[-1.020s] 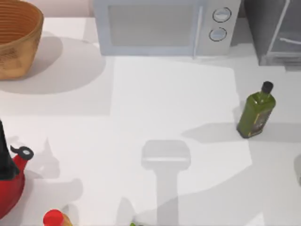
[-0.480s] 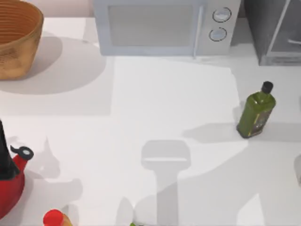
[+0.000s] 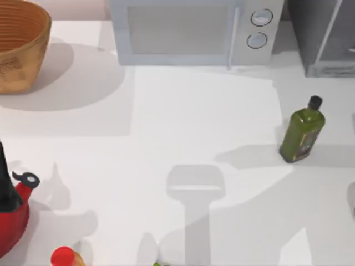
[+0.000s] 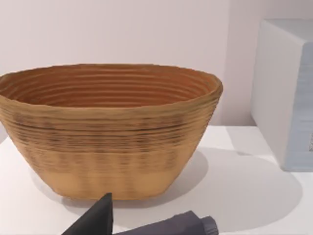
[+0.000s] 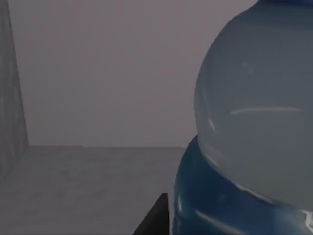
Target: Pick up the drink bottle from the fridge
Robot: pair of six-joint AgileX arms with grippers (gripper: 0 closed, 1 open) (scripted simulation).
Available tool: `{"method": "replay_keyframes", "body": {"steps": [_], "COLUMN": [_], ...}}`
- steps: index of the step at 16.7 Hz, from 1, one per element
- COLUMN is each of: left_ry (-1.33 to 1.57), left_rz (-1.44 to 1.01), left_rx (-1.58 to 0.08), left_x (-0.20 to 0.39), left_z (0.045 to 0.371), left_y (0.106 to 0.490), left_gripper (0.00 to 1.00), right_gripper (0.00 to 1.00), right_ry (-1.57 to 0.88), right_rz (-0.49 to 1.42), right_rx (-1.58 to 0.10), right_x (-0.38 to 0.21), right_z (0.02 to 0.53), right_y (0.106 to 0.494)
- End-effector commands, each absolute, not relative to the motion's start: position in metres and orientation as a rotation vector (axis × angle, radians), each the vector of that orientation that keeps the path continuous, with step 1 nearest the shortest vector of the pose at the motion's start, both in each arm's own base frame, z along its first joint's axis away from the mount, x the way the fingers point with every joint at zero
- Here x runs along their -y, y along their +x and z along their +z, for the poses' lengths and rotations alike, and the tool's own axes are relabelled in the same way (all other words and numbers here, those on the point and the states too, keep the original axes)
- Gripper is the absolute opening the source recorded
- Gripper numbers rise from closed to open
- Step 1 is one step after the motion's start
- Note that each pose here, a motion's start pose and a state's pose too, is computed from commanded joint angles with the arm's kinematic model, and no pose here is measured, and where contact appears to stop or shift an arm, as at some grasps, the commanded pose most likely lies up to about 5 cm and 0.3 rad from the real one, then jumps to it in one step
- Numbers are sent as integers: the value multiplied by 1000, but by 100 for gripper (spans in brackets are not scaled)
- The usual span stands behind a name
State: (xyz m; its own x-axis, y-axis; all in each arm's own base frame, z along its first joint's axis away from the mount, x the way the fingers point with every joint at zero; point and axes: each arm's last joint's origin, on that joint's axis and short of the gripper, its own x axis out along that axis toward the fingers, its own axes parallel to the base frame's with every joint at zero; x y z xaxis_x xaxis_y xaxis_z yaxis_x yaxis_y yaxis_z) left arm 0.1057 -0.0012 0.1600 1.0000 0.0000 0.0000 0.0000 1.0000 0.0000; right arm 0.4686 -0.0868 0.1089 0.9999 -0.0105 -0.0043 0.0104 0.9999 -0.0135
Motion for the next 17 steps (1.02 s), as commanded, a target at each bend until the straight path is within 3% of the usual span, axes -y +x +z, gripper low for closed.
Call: {"method": "replay_keyframes", "body": {"steps": [6,17], "left_ry": [0,0], "left_rz": [0,0], "left_rx": [0,0], "left_x": [1,1], "left_z": [160,160], "left_y": [106,106], "left_gripper": [100,100], "right_gripper": [2,0], "right_ry": [-13,-13], "right_rz": [-10,-12], "right_rx": [-4,1], "right_x": [87,88], "right_z": [109,117], "right_y": [469,469]}}
